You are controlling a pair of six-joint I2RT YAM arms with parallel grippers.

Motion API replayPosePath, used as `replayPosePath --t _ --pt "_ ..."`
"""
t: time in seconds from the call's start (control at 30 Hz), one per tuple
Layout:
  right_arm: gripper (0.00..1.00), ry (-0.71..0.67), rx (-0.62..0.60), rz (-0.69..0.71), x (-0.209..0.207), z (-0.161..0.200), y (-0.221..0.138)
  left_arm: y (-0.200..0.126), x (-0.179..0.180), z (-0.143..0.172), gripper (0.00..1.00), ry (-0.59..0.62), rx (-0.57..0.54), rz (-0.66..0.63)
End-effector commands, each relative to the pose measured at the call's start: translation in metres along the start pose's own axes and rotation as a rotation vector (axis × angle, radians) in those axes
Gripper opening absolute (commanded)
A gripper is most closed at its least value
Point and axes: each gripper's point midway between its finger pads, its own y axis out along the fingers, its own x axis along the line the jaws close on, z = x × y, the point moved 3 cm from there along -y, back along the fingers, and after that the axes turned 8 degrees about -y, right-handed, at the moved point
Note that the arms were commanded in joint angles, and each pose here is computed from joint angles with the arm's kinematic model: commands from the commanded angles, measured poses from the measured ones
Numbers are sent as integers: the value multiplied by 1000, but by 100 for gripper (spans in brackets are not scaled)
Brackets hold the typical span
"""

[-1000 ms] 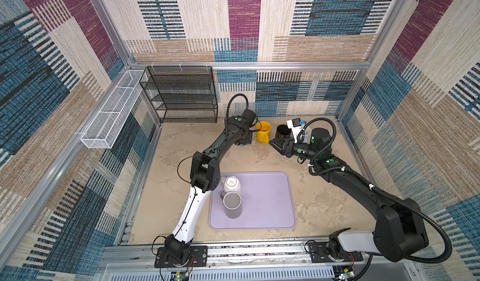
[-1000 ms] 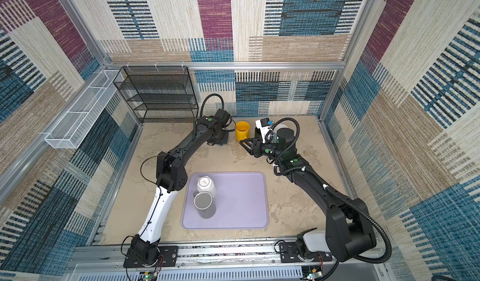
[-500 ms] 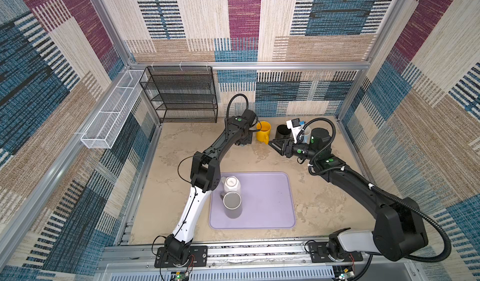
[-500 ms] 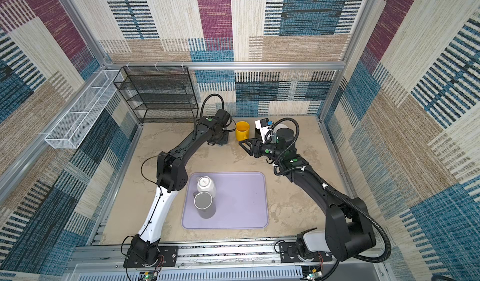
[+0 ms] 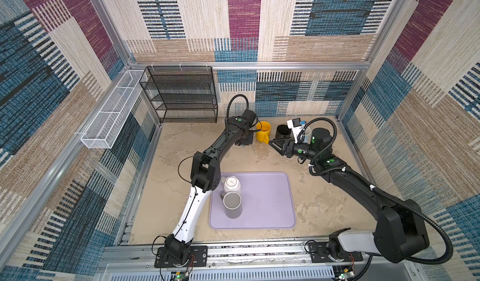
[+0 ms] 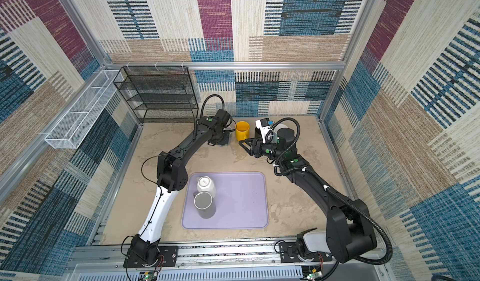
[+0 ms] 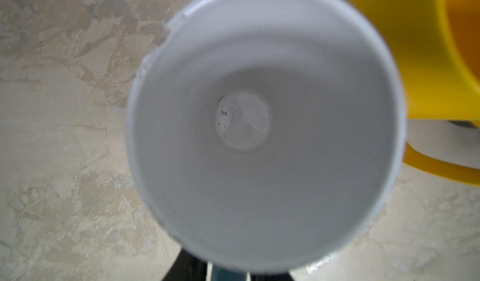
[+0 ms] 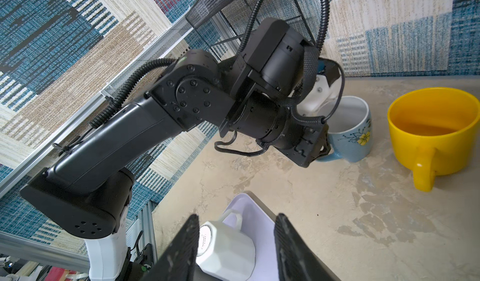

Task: Turn the mug right side up
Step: Place the mug at the top-center of the table.

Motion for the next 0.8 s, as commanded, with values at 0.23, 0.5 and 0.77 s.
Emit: replayPosePath --t 0.23,0.5,0.77 --pt "50 -16 -14 -1 2 -2 -2 -4 -1 -1 26 -30 -3 14" --pt "50 -19 -13 0 3 -1 -4 -8 -4 1 25 -43 6 39" --pt "50 -22 -14 0 4 0 -5 -17 -6 -1 30 -46 -3 65"
